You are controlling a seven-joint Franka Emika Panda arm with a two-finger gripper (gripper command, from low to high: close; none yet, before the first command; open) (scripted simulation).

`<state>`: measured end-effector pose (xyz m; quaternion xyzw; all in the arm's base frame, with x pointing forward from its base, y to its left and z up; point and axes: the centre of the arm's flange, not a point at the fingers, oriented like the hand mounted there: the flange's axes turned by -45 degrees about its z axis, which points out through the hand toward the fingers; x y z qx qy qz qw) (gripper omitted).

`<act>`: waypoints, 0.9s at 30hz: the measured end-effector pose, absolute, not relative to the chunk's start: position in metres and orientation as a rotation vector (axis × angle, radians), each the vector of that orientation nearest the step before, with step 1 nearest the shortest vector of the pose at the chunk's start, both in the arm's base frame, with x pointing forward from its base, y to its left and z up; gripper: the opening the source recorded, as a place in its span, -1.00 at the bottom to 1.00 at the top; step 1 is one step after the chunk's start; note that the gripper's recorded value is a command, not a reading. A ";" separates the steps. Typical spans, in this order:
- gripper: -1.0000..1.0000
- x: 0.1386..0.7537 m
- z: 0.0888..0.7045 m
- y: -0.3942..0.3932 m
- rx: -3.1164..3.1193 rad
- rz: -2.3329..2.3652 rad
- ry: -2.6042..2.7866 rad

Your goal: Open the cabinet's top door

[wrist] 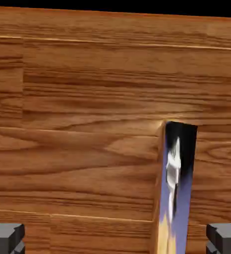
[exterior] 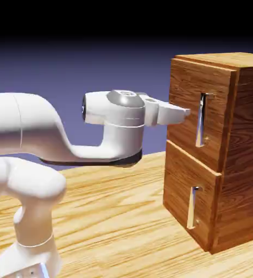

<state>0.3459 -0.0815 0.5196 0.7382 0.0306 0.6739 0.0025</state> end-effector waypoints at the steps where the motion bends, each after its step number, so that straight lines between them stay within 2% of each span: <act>1: 0.00 0.347 0.516 -0.085 2.308 2.129 0.093; 11: 0.00 0.363 0.481 -0.114 2.254 2.254 0.075; 15: 0.00 0.403 0.481 -0.112 2.255 2.255 0.074; 16: -1.00 0.412 0.481 -0.110 2.254 2.254 0.075; 27: -1.00 0.366 0.481 -0.080 2.153 2.153 -0.138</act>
